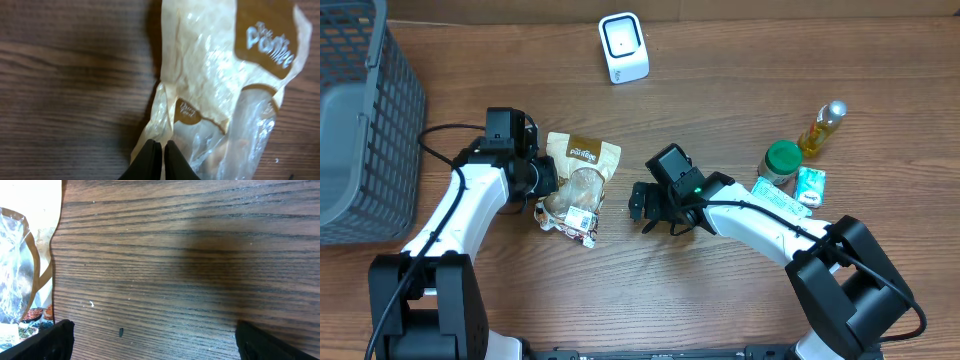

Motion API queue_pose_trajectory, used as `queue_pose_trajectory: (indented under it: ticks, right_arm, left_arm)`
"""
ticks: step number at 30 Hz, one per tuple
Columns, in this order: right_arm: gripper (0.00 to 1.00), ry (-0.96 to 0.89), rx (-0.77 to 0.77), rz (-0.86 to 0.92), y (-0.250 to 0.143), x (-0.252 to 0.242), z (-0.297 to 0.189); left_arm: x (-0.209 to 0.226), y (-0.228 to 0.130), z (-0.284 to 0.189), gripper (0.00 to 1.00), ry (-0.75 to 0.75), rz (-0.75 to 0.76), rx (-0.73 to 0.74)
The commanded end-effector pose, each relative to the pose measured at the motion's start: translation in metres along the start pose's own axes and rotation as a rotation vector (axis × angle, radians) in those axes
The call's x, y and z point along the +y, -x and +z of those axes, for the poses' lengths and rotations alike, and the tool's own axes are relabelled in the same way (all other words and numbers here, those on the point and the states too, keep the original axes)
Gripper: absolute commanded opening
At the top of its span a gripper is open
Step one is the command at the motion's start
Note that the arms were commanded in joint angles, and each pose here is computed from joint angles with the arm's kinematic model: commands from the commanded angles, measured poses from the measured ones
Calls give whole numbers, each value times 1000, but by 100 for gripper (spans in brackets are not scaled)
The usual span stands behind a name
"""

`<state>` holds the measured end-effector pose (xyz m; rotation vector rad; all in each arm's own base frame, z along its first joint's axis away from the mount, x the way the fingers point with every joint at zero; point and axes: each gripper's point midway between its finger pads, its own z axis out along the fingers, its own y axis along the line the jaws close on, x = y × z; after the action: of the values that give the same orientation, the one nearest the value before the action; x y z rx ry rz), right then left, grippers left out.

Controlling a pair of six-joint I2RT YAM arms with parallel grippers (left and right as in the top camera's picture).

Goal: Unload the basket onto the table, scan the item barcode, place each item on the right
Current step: 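Bring the left gripper to the bread bag's left side and grasp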

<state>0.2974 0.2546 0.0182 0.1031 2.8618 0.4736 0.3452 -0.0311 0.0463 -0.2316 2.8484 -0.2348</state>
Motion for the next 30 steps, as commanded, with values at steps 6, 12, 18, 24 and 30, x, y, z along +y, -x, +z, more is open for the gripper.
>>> queue_pose_trajectory:
  ticks: [6, 12, 18, 24, 30]
  right_arm:
    - [100, -3, -13, 8, 2, -1, -3]
    - [100, -3, -13, 8, 2, -1, -3]
    - [100, -3, -12, 8, 2, -1, -3]
    - [100, -3, -12, 8, 2, -1, -3]
    - [100, -3, -12, 8, 2, -1, -3]
  left_arm:
    - [-12, -23, 16, 11, -31, 50, 44]
    - [-32, -39, 25, 13, -46, 121, 64]
    - [-57, -54, 28, 13, -63, 207, 86]
    - [-72, -62, 28, 11, -75, 272, 94]
    - [-77, -65, 28, 4, -85, 324, 97]
